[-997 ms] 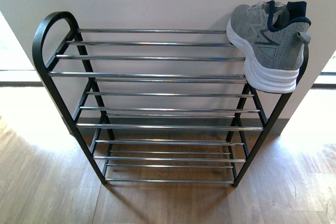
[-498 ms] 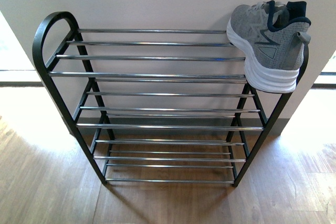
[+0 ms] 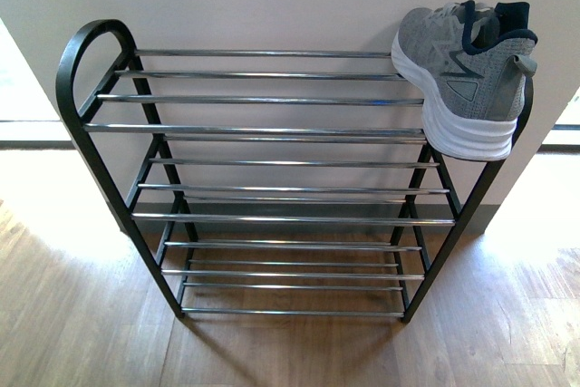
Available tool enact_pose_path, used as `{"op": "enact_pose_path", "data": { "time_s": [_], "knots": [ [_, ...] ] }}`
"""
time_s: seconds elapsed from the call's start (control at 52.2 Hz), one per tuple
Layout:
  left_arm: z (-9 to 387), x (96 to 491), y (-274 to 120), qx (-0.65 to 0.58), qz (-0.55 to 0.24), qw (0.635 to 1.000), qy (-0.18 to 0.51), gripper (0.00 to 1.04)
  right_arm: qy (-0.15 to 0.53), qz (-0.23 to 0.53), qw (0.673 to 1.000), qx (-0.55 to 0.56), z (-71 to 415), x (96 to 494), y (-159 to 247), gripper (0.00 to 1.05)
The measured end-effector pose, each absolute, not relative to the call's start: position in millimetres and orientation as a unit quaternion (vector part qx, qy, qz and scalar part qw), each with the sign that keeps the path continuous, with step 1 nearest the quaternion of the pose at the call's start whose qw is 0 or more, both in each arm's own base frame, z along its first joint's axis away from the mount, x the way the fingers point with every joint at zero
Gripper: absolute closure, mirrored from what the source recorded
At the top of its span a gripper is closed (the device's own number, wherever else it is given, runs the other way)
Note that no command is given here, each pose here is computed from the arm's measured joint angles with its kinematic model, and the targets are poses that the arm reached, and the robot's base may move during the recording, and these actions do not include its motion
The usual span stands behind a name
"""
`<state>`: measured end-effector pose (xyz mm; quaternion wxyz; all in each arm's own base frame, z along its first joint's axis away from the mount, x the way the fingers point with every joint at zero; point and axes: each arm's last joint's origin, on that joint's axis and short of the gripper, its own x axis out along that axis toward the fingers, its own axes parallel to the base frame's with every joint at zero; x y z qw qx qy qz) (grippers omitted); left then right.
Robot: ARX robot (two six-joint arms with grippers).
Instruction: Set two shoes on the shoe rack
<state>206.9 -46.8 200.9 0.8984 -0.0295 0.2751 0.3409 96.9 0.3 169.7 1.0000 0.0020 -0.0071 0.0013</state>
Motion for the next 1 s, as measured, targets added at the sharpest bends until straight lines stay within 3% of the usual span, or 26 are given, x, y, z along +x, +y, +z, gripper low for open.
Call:
{"op": "enact_pose_path", "data": {
  "time_s": [0.192, 0.364, 0.422, 0.479, 0.613, 0.767, 0.997],
  "knots": [
    [201, 207, -47, -0.029, 0.341, 0.898, 0.275, 1.03, -0.008, 0.002, 1.0, 0.002, 170, 97, 0, 0.54],
    [200, 207, -46, -0.029, 0.341, 0.898, 0.277, 1.03, -0.007, 0.002, 1.0, 0.002, 170, 97, 0, 0.18],
    [195, 207, -49, -0.062, 0.245, 0.937, 0.241, 1.03, -0.007, -0.001, 1.0, 0.002, 170, 97, 0, 0.08],
    [205, 217, -61, -0.062, 0.134, 0.973, 0.179, 1.03, -0.007, -0.001, 1.0, 0.002, 170, 97, 0, 0.09],
    [255, 267, -95, -0.055, 0.024, 0.989, 0.133, 1.03, -0.007, 0.0, 1.0, 0.002, 170, 97, 0, 0.09],
    [267, 312, -126, -0.033, -0.009, 0.991, 0.129, 1.03, -0.007, 0.0, 1.0, 0.002, 170, 97, 0, 0.09],
    [245, 374, -162, -0.015, -0.01, 0.984, 0.179, 1.03, -0.007, 0.0, 1.0, 0.002, 170, 97, 0, 0.09]
  ]
}}
